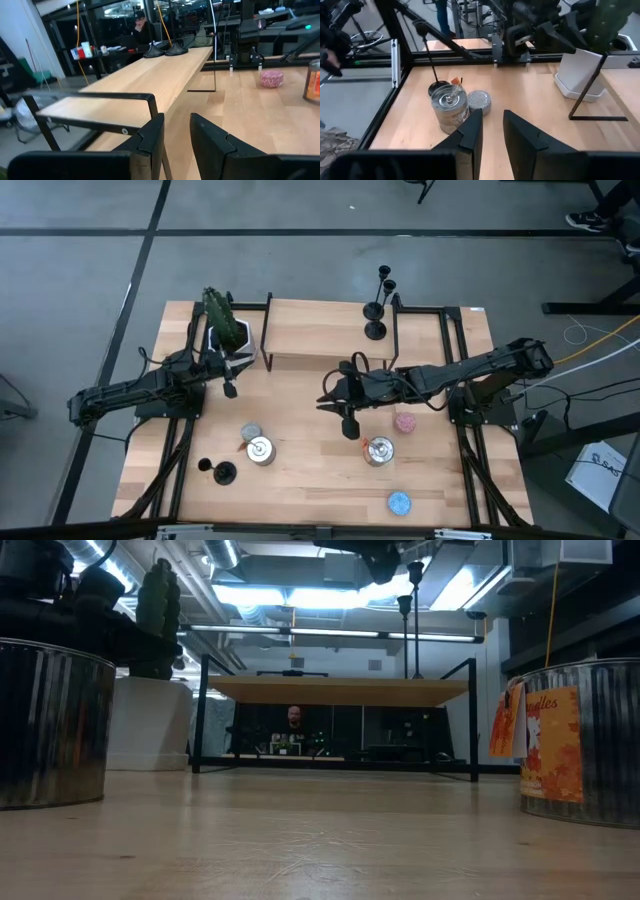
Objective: Pick & Place candle stick holders
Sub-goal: Align the black candle holder with the other black candle holders on the shelf
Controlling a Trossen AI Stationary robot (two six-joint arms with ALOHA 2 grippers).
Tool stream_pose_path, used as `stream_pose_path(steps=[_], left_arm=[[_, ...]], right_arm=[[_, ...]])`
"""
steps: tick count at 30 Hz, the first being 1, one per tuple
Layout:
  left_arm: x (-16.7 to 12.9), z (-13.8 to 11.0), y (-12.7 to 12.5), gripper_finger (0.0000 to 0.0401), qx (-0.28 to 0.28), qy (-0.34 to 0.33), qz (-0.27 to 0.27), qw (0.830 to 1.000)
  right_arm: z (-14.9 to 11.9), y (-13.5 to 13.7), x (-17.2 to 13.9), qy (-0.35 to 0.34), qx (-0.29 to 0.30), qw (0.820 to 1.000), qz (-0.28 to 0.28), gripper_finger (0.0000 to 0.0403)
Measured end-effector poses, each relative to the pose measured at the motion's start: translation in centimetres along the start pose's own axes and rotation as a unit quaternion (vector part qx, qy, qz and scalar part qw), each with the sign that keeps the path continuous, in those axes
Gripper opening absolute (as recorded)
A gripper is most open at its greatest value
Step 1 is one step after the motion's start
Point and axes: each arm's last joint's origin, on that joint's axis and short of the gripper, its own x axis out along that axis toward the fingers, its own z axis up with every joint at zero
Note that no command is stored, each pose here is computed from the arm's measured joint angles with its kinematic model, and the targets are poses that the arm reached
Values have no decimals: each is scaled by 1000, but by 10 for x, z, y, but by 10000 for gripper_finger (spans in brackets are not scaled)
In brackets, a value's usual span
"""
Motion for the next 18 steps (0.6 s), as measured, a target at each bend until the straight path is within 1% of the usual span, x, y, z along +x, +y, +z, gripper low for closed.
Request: stream_pose_path(steps=[4, 8, 10, 13, 15, 18], left_arm=[[0, 0, 0, 88, 34, -2, 0, 999], [0, 0, 0, 88, 26, 1, 0, 1000], [0, 0, 0, 88, -1, 1, -1, 1000], [0, 0, 0, 88, -72, 1, -4, 997], [0, 0, 0, 88, -109, 1, -5, 994], [0, 0, 0, 88, -129, 1, -5, 992]], right_arm=[[-1, 8, -1, 4, -20, 998, 59, 78], [-2, 23, -3, 1, -24, 995, 93, 77], [-2, 32, -5, -3, -27, 994, 105, 77], [-3, 46, -8, -8, -34, 992, 125, 77], [-3, 55, -10, -15, -38, 990, 138, 77], [-4, 65, -13, -22, -42, 987, 154, 77]])
